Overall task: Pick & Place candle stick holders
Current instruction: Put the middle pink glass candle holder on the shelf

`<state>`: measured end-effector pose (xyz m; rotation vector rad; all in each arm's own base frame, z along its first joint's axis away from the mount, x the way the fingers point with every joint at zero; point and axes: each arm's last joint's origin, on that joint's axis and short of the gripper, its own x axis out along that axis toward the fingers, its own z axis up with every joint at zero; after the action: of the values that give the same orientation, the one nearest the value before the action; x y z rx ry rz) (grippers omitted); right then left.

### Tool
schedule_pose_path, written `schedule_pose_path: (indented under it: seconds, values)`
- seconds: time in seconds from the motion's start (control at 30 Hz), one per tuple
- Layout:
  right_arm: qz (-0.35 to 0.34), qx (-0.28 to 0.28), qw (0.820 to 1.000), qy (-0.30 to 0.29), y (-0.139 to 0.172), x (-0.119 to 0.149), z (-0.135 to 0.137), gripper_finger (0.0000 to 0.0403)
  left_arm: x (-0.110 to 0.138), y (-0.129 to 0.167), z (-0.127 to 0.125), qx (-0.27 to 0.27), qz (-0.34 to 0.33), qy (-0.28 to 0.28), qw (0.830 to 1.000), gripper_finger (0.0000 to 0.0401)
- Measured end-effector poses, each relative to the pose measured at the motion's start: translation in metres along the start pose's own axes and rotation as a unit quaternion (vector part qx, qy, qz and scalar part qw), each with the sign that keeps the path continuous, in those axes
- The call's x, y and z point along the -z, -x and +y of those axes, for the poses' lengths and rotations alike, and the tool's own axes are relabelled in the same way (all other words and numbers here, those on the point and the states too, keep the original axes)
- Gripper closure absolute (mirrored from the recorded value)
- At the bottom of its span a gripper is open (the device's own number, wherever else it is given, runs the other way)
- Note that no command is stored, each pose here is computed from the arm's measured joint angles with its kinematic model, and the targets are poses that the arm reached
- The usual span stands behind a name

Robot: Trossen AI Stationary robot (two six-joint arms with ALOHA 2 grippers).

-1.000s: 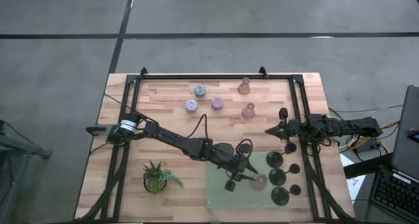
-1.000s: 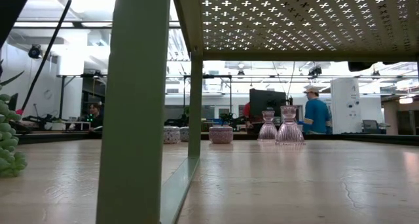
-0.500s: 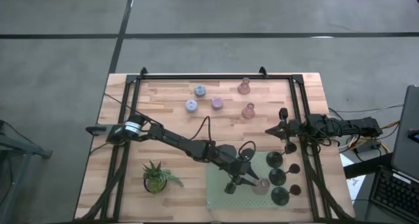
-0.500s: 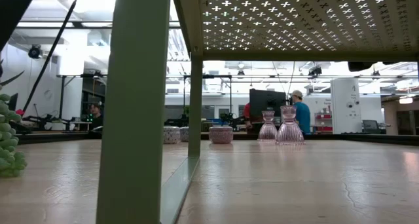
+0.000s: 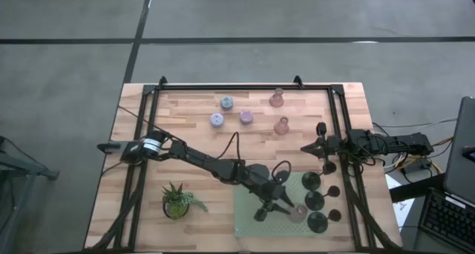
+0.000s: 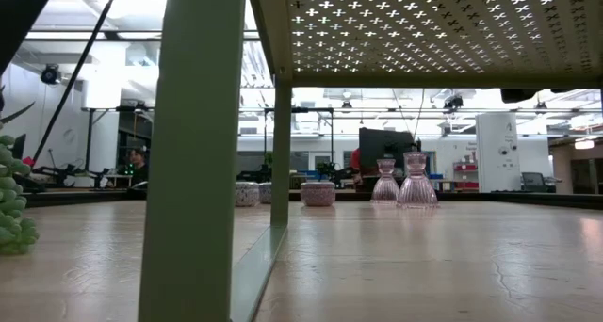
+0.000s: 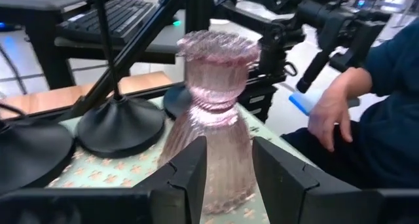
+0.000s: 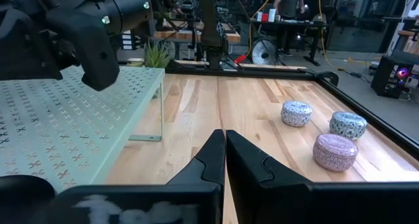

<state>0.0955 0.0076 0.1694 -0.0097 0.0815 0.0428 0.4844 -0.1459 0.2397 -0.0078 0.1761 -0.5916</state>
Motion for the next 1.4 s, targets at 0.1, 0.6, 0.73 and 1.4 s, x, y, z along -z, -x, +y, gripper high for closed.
schedule_pose_path:
  seconds: [0.1,0.6,0.73,1.4]
  values:
    - [0.0,0.0,1.0,0.0,0.0,0.0,0.0,0.0394,0.0,0.0,0.0,0.003,0.0,0.002,1.0,0.0275]
    - [0.0,0.0,1.0,0.0,0.0,0.0,0.0,0.0394,-0.003,-0.002,-0.01,0.041,-0.015,-0.006,0.999,0.0275]
    - [0.0,0.0,1.0,0.0,0.0,0.0,0.0,0.0394,-0.002,-0.001,-0.004,0.009,-0.012,-0.004,1.0,0.0275]
    - [0.0,0.0,1.0,0.0,0.0,0.0,0.0,0.0394,-0.001,0.0,0.002,-0.058,-0.003,-0.015,0.998,0.0275]
